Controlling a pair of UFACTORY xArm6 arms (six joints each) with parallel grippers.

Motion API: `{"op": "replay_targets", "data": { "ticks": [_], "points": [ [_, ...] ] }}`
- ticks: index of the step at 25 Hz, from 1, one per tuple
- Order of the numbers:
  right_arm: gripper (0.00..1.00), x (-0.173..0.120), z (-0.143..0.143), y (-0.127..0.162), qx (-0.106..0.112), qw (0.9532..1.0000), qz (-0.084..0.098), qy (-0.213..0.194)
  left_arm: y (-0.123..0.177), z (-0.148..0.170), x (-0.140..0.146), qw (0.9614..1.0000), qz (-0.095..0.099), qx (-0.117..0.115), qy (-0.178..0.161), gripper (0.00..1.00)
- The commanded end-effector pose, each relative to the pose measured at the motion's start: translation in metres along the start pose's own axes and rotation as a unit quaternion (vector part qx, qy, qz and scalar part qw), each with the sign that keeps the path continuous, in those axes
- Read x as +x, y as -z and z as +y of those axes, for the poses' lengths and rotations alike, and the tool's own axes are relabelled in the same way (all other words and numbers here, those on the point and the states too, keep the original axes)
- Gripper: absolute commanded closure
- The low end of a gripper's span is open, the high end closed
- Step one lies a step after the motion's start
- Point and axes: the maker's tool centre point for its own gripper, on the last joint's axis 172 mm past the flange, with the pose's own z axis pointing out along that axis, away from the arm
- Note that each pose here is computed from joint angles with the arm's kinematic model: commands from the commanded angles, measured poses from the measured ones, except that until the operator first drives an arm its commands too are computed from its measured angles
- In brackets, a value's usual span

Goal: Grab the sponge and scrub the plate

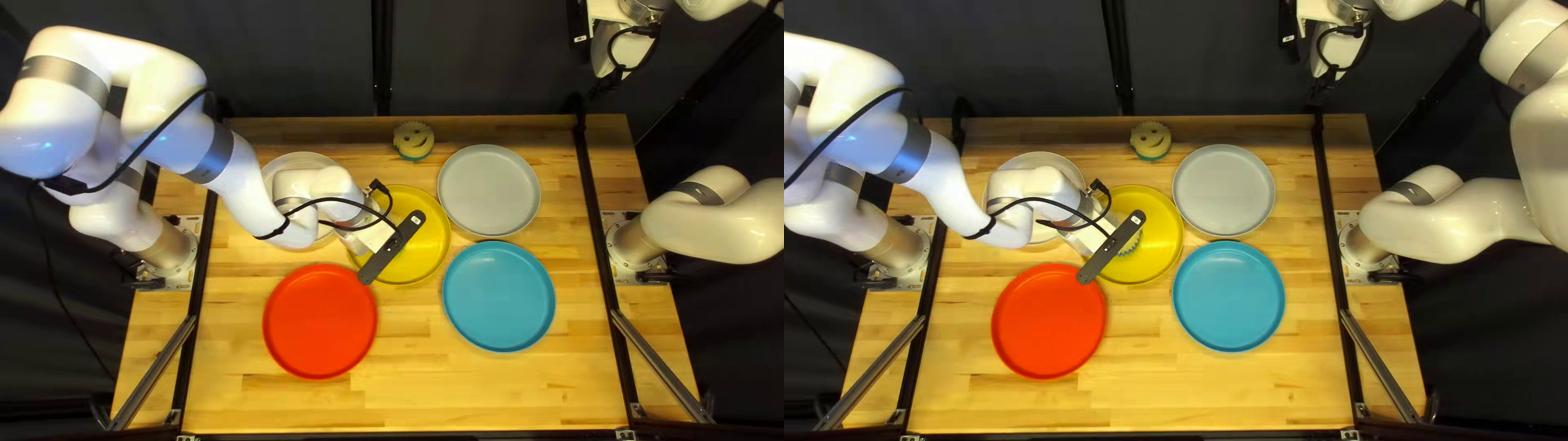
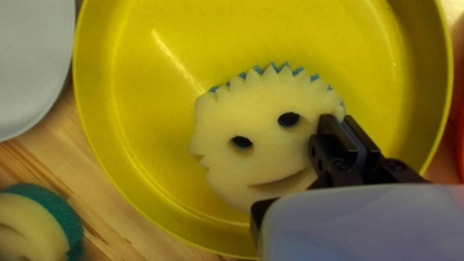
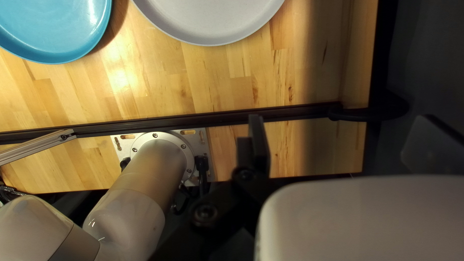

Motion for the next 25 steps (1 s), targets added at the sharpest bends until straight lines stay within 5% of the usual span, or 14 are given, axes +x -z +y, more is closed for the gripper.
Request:
{"op": "replay_targets", "data": {
  "ticks": [1, 7, 20, 25],
  "points": [
    [0.0, 0.0, 0.0, 0.0, 0.0, 1.0, 0.0, 0.0, -0.012, -0.018, 0.014, 0.9999, 0.004, -0.001, -0.012, 1.0],
    [0.0, 0.0, 0.0, 0.0, 0.0, 1.0, 0.0, 0.0, -0.012, -0.022, 0.019, 0.9996, 0.002, -0.008, -0.028, 1.0],
    [0.0, 0.0, 0.0, 0.0, 0.0, 1.0, 0.0, 0.0, 0.015, 0.019, -0.036, 0.9991, -0.025, -0.032, -0.013, 1.0],
    [0.0, 0.0, 0.0, 0.0, 0.0, 1.0, 0.0, 0.0, 0.012, 0.015, -0.031, 0.999, -0.026, -0.034, -0.01, 1.0]
  ]
}}
